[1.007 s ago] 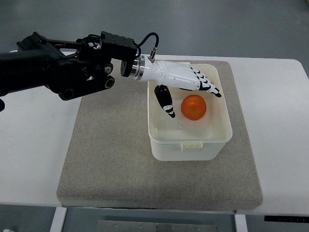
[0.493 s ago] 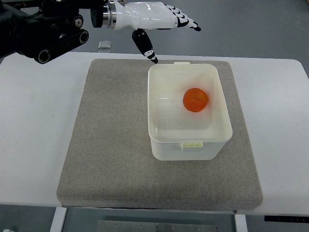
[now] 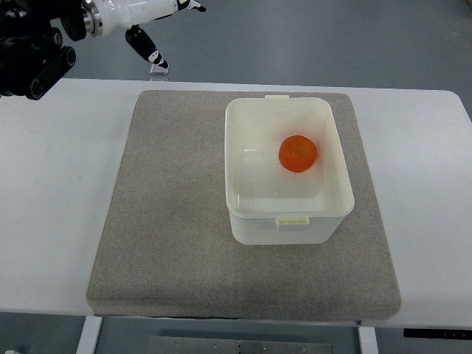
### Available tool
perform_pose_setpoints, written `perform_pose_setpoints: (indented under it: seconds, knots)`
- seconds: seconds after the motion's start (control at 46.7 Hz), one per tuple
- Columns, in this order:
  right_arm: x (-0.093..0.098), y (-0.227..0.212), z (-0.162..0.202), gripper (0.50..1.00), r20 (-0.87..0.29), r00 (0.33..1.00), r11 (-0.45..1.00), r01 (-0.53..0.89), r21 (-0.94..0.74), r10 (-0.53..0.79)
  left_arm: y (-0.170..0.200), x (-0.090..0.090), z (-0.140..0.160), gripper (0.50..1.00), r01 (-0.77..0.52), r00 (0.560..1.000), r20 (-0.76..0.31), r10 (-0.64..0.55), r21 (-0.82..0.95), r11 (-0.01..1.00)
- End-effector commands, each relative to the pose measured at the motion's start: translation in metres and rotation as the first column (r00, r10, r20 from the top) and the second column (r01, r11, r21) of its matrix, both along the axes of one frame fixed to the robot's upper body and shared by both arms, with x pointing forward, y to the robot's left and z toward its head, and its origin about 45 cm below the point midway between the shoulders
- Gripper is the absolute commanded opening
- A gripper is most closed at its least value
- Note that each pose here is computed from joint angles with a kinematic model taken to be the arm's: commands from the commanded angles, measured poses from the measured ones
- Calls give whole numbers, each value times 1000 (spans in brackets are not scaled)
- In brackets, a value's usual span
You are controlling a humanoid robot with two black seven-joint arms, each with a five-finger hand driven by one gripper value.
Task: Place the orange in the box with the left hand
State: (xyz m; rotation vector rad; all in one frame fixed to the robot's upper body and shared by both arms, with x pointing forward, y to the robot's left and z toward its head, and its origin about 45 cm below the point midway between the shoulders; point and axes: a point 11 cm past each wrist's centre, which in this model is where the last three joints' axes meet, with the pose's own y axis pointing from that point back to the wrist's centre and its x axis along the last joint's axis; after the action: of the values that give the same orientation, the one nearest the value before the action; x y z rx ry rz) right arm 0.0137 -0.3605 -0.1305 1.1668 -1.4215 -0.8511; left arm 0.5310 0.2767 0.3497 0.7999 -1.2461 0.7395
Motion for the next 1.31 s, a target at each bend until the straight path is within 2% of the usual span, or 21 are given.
perform_pose_setpoints:
  seconds: [0.0, 0.214, 0.364, 0.514, 0.643, 0.771, 0.921, 0.986, 1.179, 1.286]
  knots:
    - [1, 0, 0, 926, 1, 1000, 1000, 1, 0, -1, 8, 1, -17, 990, -68, 997, -32, 65, -96, 993]
    - [0, 0, 0, 926, 0, 1000, 1000, 1, 0, -1, 12, 0, -60, 984, -220, 973, -139, 183, -326, 919]
    - [0, 0, 0, 926, 0, 1000, 1000, 1, -1, -1, 22, -2, -65, 984, -308, 951, -192, 240, -584, 751]
    - [0, 0, 0, 926, 0, 1000, 1000, 0, 0, 0, 28, -4, -70, 984, -352, 935, -256, 244, -727, 589]
    - [1, 0, 0, 926, 2, 1000, 1000, 1, -1, -1, 21, -9, -87, 984, -379, 924, -344, 165, -780, 497]
    - [0, 0, 0, 926, 0, 1000, 1000, 1, 0, -1, 21, -15, -103, 984, -406, 912, -381, 150, -793, 455]
    - [1, 0, 0, 926, 1, 1000, 1000, 1, 0, -1, 34, -15, -99, 984, -416, 908, -386, 162, -878, 235]
    - [0, 0, 0, 926, 0, 1000, 1000, 1, 0, -1, 39, -14, -101, 984, -444, 892, -419, 168, -884, 150]
    - [1, 0, 0, 926, 1, 1000, 1000, -1, -1, 1, 46, -16, -107, 984, -468, 872, -463, 160, -884, -7]
    - [0, 0, 0, 926, 0, 1000, 1000, 1, -1, -1, 48, -16, -106, 986, -457, 877, -465, 123, -885, -89]
